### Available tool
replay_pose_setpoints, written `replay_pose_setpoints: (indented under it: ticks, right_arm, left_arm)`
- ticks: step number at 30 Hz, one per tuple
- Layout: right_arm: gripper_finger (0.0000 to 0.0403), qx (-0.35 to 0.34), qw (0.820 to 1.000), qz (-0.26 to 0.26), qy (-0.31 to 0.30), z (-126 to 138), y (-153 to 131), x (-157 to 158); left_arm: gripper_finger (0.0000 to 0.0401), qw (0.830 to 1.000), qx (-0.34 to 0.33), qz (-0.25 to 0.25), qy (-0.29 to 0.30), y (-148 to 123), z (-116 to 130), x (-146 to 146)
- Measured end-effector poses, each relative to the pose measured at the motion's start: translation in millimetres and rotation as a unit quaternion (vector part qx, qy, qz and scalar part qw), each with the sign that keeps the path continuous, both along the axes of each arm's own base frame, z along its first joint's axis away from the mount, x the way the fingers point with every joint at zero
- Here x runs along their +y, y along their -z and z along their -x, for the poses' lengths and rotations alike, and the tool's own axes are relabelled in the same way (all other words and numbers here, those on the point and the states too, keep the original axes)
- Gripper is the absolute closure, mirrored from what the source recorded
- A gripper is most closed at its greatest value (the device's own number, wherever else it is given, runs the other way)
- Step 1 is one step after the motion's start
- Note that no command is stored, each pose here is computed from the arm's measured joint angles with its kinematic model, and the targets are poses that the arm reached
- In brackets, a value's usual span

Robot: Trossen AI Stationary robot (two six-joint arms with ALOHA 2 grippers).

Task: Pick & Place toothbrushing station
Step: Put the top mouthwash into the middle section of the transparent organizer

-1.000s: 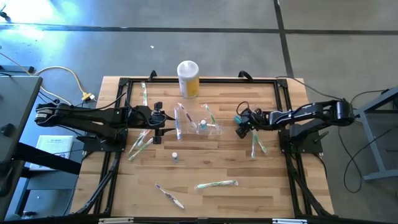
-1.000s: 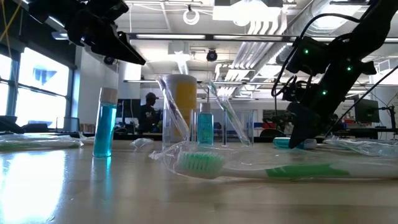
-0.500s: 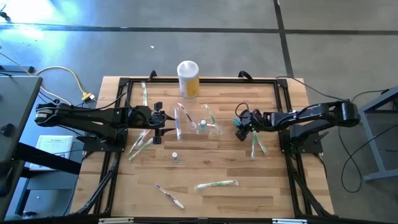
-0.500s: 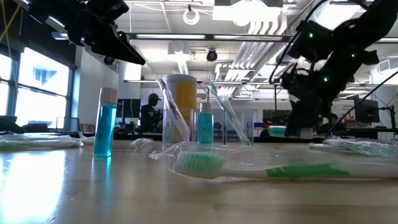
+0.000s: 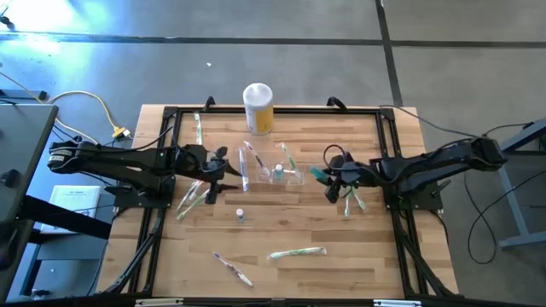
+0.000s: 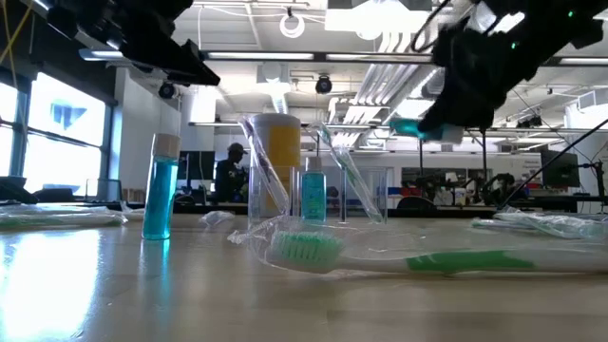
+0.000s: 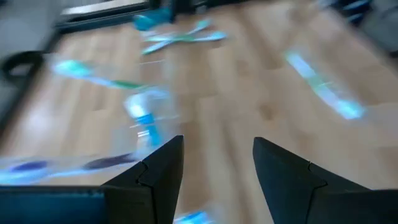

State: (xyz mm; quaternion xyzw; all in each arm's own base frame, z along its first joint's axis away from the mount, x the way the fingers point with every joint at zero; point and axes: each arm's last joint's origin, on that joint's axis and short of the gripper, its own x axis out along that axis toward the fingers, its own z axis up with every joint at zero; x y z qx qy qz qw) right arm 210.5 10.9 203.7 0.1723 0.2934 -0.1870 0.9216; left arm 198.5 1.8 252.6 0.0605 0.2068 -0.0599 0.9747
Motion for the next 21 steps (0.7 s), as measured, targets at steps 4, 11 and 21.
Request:
replay_pose_setpoints:
  ticks: [4, 11, 21]
  right_arm:
    - [0.0266, -0.044, 0.998, 0.008, -0.04, -2.6, -11.7, 13.7]
    - [0.0266, -0.094, 0.992, -0.001, -0.087, -7.1, -20.0, 30.1]
    - [0.0267, -0.112, 0.987, -0.021, -0.116, -11.0, -20.9, 35.5]
  left_arm:
    - [0.0214, 0.998, 0.006, 0.028, 0.054, 2.9, -3.3, -3.5]
    - [0.0214, 0.995, -0.023, 0.004, 0.098, 10.8, -25.5, -5.6]
    - [0.0214, 0.935, -0.158, -0.289, 0.133, 15.5, -60.1, -37.3]
